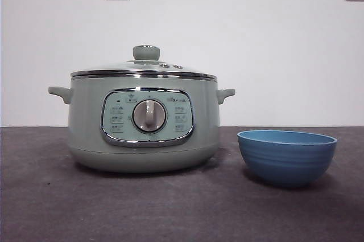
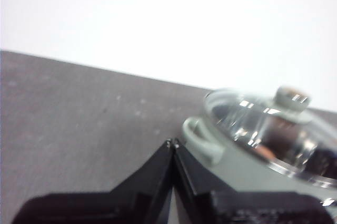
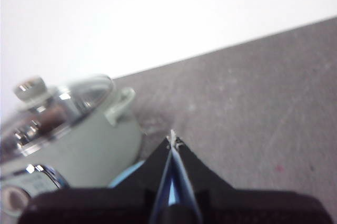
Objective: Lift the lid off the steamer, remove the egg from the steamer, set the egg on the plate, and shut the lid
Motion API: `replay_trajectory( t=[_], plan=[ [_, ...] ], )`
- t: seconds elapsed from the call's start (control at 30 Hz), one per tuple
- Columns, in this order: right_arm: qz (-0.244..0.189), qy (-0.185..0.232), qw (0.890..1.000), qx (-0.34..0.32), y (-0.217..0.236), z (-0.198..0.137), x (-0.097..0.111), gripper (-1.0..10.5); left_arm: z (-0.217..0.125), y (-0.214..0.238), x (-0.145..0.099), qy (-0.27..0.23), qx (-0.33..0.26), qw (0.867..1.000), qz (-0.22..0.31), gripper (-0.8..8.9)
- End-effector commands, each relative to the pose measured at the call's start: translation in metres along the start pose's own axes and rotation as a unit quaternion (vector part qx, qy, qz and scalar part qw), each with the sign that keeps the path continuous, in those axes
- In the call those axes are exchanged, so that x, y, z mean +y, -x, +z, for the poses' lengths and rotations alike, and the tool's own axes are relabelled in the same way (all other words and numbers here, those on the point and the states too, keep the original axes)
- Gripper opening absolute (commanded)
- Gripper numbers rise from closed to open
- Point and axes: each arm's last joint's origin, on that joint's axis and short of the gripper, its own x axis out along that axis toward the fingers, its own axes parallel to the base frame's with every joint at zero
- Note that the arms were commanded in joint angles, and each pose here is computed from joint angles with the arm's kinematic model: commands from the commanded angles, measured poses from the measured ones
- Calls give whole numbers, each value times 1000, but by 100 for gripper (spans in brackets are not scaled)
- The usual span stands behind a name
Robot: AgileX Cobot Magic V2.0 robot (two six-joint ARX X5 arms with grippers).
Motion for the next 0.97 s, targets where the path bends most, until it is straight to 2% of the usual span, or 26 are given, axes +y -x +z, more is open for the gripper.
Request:
replay_trajectory(
  t=[0.03,0.23,0.4,0.63,0.97],
  plan=[
    [9,-7,1000,-3,1,15,5,-11,14,3,-6,9,4,1000,-15,-6],
    [9,-6,999,45,-4,48,16,-11,45,6,-19,2,29,997,-70,-6],
    [64,30,990,123,-14,81,28,-11,71,6,-29,-16,71,991,-110,-6],
    [157,37,965,205,-29,128,45,-11,103,5,-41,-13,126,977,-173,-6],
    [240,41,923,299,-34,166,63,-11,133,2,-53,-9,198,949,-247,-6]
  ],
)
